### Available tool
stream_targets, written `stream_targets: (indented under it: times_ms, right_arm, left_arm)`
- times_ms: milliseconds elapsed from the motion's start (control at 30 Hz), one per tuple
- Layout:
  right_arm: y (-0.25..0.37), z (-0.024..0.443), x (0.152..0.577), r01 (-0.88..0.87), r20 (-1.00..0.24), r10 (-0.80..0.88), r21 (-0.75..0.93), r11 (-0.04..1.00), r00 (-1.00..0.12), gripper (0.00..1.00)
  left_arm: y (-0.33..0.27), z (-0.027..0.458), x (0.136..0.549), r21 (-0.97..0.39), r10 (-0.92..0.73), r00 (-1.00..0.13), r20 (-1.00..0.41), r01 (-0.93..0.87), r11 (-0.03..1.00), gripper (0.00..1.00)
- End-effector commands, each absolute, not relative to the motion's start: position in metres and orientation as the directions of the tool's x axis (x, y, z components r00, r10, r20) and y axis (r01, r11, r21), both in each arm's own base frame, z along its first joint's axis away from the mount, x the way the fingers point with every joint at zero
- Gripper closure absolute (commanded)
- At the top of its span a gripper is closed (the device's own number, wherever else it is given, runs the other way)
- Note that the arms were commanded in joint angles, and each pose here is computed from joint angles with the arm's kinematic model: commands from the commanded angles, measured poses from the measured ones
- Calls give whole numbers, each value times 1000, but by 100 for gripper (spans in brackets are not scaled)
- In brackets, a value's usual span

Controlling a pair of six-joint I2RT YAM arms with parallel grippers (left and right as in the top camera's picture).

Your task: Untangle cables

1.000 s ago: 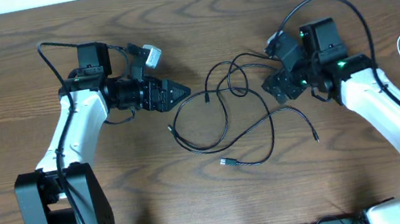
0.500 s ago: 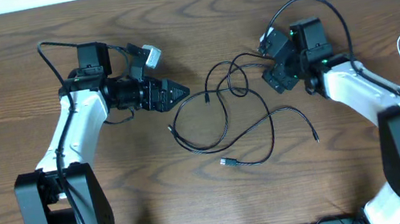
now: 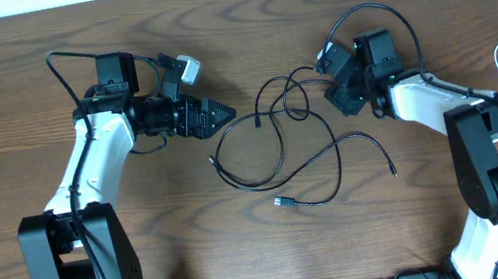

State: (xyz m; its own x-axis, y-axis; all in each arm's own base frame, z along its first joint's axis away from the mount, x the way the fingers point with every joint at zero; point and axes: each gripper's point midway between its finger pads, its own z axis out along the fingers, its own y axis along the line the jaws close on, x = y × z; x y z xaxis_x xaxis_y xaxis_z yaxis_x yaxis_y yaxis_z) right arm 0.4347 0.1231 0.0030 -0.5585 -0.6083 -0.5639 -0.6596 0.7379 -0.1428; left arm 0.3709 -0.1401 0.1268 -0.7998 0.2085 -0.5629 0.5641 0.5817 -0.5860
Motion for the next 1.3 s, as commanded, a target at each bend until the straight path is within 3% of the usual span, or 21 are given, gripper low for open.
stream_targets:
  times_ms: [0,167,400,533,633,833,933,1033,1133,1267]
  right_arm:
    - [107,-44,404,-671,-422,-644,-103,734,-638,46]
    - [101,-54,379,-677,-332,-649,-42,735,-684,56]
    - [87,-65,335,-619,-170,-602,71,782,-780,61]
    - [83,-65,327,-600,-138,-586,88,796,-798,58]
    - [84,-65,332,-601,-155,-586,80,795,-796,49]
    - [92,-63,343,-610,-214,-584,82,788,-783,49]
    - [91,-63,343,-609,-214,-583,83,789,-784,59]
    - [92,-63,343,-605,-214,-579,84,792,-787,82]
    - [93,-62,343,-598,-218,-569,96,796,-793,86]
    - [104,-60,340,-605,-243,-563,152,782,-790,83]
  left_arm:
    - [-139,132,370,-578,205,-796,-570,565,589,2]
    - [-139,132,370,-578,205,-796,-570,565,589,2]
    - [-139,132,370,-578,205,-796,-570,565,589,2]
    - [-139,132,370,-578,205,-796,-570,565,589,2]
    - [-139,132,370,-578,205,-796,-570,565,589,2]
    - [-139,132,370,-578,205,-796,-570,565,589,2]
    - [-139,132,370,-578,205,-796,-570,565,589,2]
    - [-139,132,370,-578,205,-796,-570,565,589,2]
    - [-139,132,370,-578,205,-796,-570,565,589,2]
    - [-139,132,370,-579,203,-797,-569,563,590,2]
